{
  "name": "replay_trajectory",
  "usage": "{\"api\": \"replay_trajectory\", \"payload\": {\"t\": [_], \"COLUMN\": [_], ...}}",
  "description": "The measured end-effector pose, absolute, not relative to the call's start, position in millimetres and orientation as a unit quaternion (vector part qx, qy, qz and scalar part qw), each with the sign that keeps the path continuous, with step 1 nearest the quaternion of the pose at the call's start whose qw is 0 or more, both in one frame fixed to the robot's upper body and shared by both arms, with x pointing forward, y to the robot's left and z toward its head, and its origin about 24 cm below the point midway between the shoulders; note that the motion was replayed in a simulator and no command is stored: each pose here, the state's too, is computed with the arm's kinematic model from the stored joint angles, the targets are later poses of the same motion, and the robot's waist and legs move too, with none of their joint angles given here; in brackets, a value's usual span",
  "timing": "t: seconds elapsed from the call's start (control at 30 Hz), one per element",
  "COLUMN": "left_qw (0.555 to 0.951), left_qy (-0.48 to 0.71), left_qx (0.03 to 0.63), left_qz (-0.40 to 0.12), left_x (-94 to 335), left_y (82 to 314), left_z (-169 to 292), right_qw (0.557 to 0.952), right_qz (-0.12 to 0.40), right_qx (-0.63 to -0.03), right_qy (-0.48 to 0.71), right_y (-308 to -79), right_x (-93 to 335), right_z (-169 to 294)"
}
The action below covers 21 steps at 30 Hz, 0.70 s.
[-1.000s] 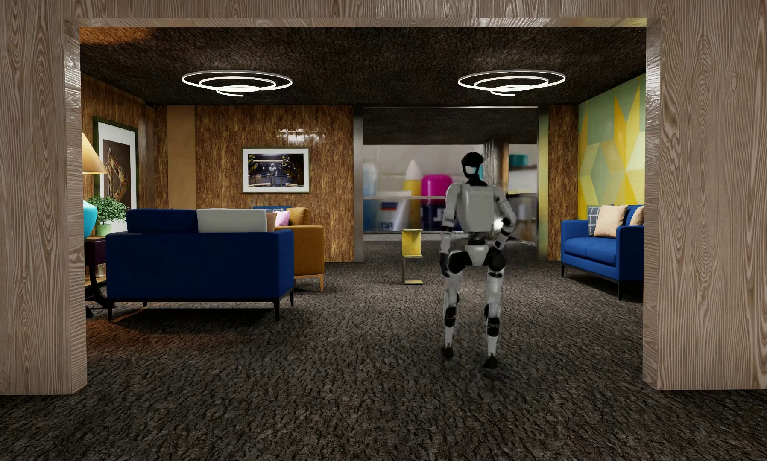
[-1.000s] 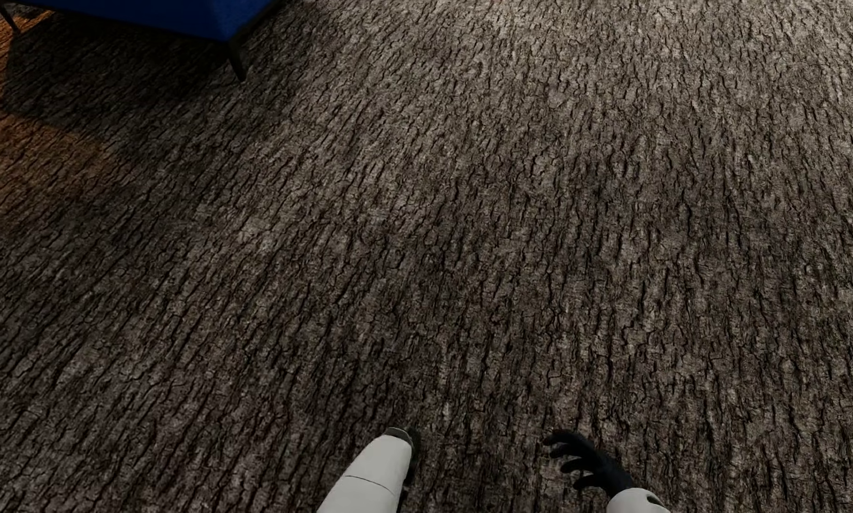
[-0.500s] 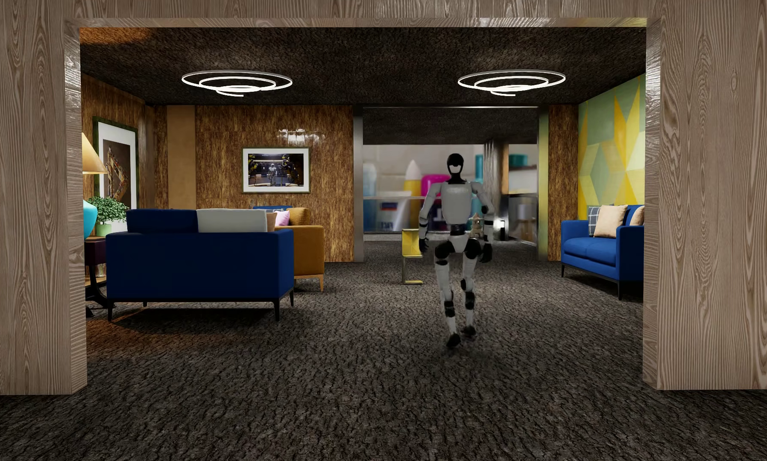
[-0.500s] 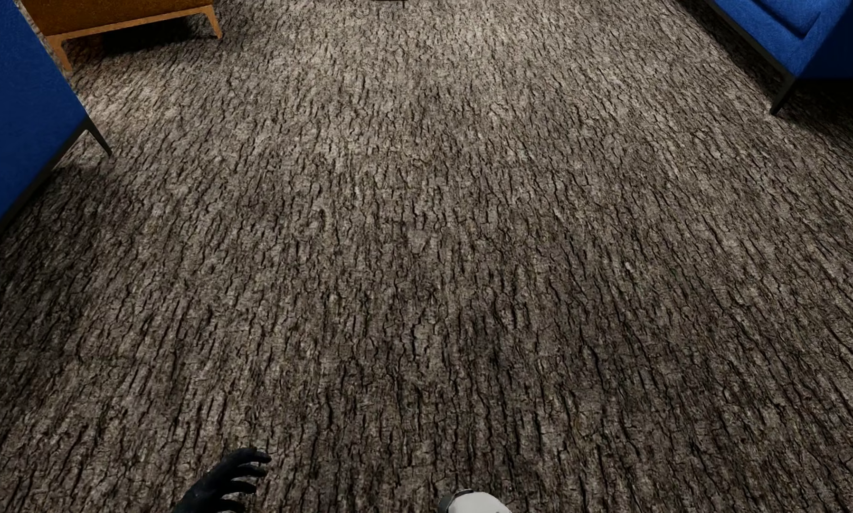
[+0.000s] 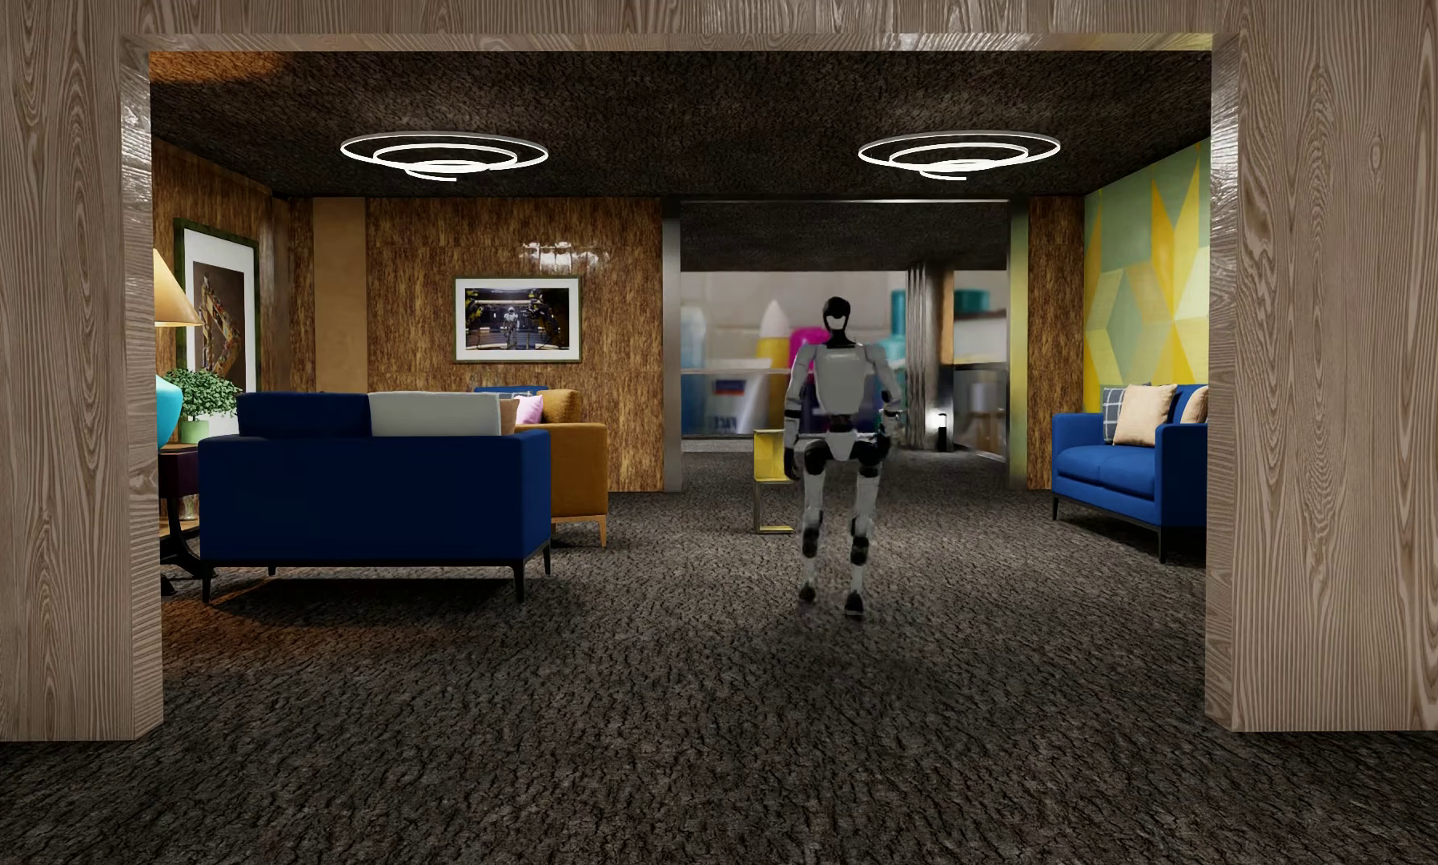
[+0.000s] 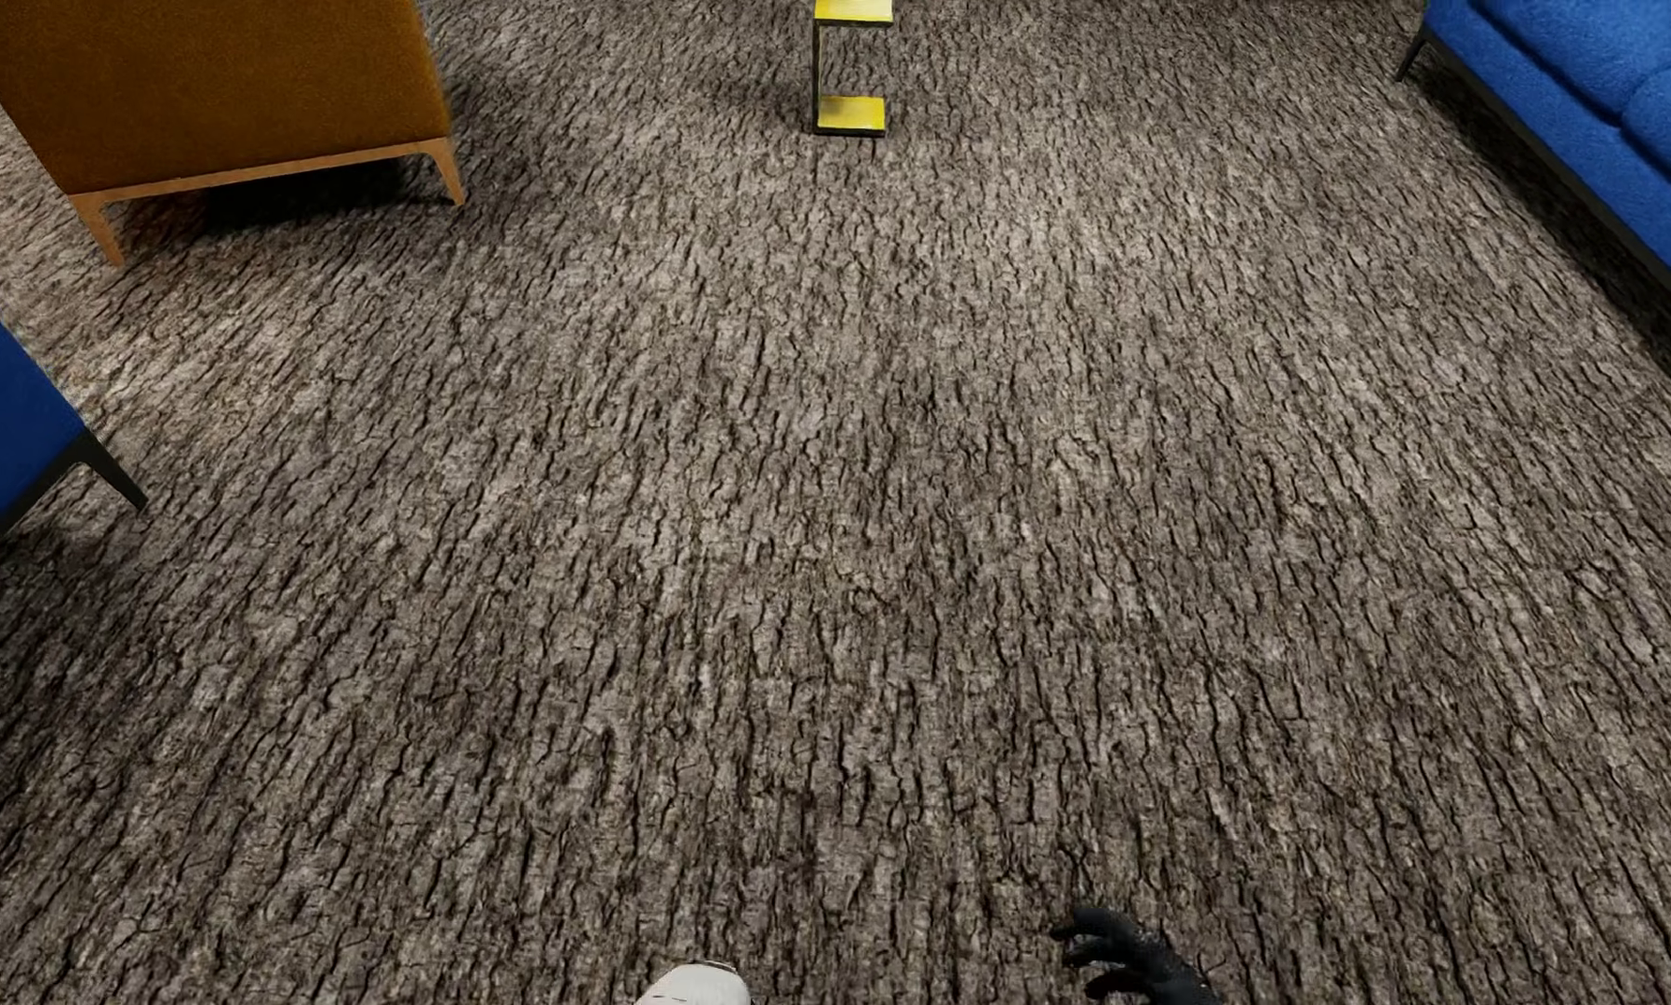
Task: Walk to the shelves
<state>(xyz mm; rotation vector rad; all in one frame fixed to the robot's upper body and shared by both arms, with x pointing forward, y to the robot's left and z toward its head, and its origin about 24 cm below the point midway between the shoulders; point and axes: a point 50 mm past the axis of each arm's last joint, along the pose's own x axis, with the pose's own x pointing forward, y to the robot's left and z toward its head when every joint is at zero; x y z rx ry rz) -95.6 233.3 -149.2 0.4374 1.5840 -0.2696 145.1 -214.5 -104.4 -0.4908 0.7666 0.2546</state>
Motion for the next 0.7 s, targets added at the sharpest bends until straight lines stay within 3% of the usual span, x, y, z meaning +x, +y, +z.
{"api": "replay_trajectory", "payload": {"t": [0.1, 0.17, 0.23, 0.3, 0.37, 0.43, 0.5, 0.6, 0.67, 0.7], "left_qw": [0.637, 0.616, 0.615, 0.674, 0.762, 0.841, 0.901, 0.939, 0.937, 0.925], "left_qy": [0.744, 0.761, 0.759, 0.706, 0.616, 0.502, 0.386, 0.279, 0.291, 0.33], "left_qx": [0.186, 0.191, 0.201, 0.196, 0.18, 0.178, 0.181, 0.194, 0.191, 0.184], "left_qz": [-0.083, -0.073, -0.079, -0.091, -0.088, -0.091, -0.078, -0.046, -0.017, -0.024], "left_x": [-132.6, -145.6, -136.1, -91.2, -22.9, 52.2, 118.0, 172.0, 163.1, 147.3], "left_y": [248.2, 256.7, 259.3, 245.0, 226.8, 214.2, 212.2, 224.2, 238.1, 234.4], "left_z": [-136.2, -130.8, -135.3, -148.7, -153.6, -139.2, -107.7, -66.8, -67.7, -84.0], "right_qw": [0.929, 0.928, 0.905, 0.854, 0.803, 0.725, 0.674, 0.632, 0.612, 0.607], "right_qz": [0.08, 0.066, 0.087, 0.149, 0.162, 0.223, 0.246, 0.265, 0.253, 0.255], "right_qx": [-0.25, -0.24, -0.226, -0.234, -0.222, -0.241, -0.237, -0.232, -0.224, -0.226], "right_qy": [0.263, 0.277, 0.349, 0.44, 0.529, 0.605, 0.655, 0.691, 0.715, 0.718], "right_y": [-230.5, -234.9, -225.3, -207.3, -205.4, -202.7, -204.1, -206.5, -211.7, -212.1], "right_x": [194.7, 187.2, 153.2, 109.0, 48.7, -17.6, -69.4, -112.9, -134.2, -136.4], "right_z": [-57.5, -62.5, -94.0, -130.3, -152.3, -162.3, -158.9, -148.8, -142.0, -142.2]}}
